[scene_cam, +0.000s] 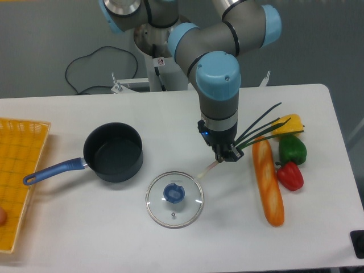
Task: Place the green onion in the pot
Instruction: 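Lift the held green onions up from beside the peppers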
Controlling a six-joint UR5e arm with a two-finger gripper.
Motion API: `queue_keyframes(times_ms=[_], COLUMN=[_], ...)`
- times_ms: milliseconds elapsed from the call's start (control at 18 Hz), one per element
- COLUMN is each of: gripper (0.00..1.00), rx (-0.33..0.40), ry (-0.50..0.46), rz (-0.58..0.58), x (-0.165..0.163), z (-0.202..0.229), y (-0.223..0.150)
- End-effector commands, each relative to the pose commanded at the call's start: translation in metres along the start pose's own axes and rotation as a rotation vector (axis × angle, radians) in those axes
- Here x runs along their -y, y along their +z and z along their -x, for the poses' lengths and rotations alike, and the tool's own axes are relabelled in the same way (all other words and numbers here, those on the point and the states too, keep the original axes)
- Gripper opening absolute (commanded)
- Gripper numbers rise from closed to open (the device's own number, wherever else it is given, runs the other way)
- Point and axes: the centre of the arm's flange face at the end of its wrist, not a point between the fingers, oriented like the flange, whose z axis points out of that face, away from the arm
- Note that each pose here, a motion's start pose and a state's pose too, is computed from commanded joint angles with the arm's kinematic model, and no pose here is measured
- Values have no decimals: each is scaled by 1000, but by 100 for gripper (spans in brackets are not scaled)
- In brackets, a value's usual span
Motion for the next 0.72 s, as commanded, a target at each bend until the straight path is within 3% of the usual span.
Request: queue_keyframes(times_ms=[389, 722], gripper=[15, 16], rx=[-9, -7], ry=[4, 6], rz=[6, 47], x=[4, -9], z=[-8, -61], y=[-5, -16])
